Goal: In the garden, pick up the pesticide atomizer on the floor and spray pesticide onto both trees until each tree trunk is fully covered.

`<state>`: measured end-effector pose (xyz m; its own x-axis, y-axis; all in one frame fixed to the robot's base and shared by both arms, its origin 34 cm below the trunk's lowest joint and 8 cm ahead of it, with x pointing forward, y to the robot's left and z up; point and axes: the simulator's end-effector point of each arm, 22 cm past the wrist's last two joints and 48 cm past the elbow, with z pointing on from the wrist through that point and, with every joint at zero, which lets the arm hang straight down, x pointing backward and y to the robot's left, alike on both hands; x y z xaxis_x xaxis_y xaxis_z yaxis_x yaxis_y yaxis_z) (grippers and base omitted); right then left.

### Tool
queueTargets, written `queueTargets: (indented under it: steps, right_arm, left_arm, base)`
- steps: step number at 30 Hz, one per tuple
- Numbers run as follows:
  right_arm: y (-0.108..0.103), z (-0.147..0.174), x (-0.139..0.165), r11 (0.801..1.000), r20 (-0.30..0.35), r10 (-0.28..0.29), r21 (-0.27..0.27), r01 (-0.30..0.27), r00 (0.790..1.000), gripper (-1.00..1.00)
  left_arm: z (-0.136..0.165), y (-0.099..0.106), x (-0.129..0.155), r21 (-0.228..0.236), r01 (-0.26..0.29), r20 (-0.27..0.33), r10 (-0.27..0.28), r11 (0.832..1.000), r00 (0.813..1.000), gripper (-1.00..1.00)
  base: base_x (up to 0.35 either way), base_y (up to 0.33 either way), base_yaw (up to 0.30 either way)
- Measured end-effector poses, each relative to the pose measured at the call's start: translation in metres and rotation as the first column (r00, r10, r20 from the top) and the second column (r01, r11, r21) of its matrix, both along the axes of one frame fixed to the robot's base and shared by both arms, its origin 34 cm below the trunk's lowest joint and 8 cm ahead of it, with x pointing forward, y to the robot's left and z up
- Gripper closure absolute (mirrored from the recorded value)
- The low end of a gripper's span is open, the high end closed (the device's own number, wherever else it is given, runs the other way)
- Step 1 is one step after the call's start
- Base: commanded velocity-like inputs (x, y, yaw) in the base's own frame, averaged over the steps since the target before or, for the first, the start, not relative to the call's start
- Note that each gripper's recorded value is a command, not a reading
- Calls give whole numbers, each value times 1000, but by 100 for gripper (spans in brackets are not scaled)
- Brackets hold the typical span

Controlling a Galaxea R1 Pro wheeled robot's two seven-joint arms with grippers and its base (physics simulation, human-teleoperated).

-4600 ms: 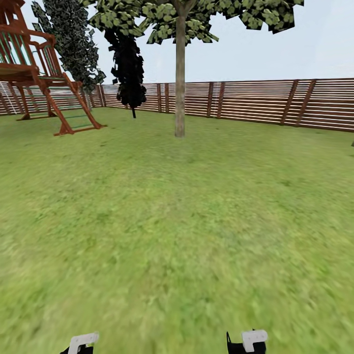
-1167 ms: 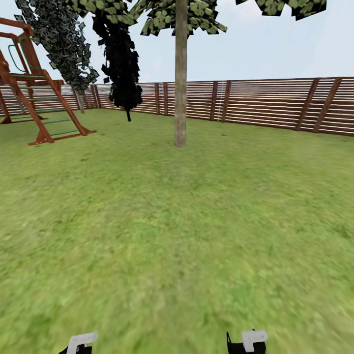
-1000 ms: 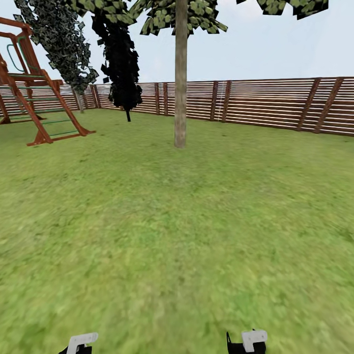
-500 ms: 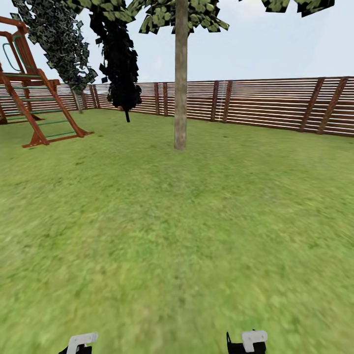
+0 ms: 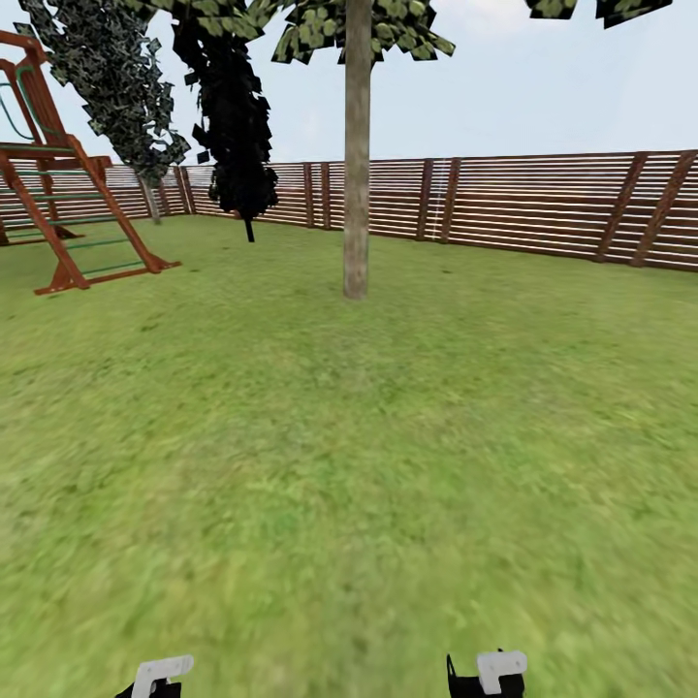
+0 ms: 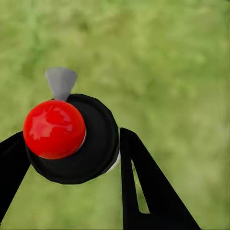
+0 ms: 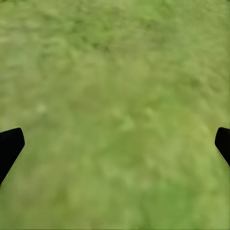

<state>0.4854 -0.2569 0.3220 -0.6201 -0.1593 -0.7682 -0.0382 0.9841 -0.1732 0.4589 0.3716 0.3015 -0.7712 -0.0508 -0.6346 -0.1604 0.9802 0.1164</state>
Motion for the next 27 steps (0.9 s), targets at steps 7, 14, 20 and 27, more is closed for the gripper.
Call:
queueTargets:
  steps: [7,14,20,27]
  right_arm:
    - [0,0,0,1000,0,0,0,0,1000,-100]
    - [0,0,0,1000,2,-1,0,1,1000,-100]
    - [3,6,9,1000,24,1,4,-1,1000,-100]
    - [-1,8,12,1000,32,10,-3,-10,999,-100]
  left_arm:
    - [0,-1,0,-1,0,1,0,1000,1000,100]
    - [0,-2,0,-3,0,2,0,1000,1000,100]
    - [0,-3,0,-4,2,1,-2,1000,1000,100]
    - [0,-3,0,-4,2,1,-2,1000,1000,100]
  base:
    - [339,0,0]
    - [339,0,0]
    - [339,0,0]
    - [339,0,0]
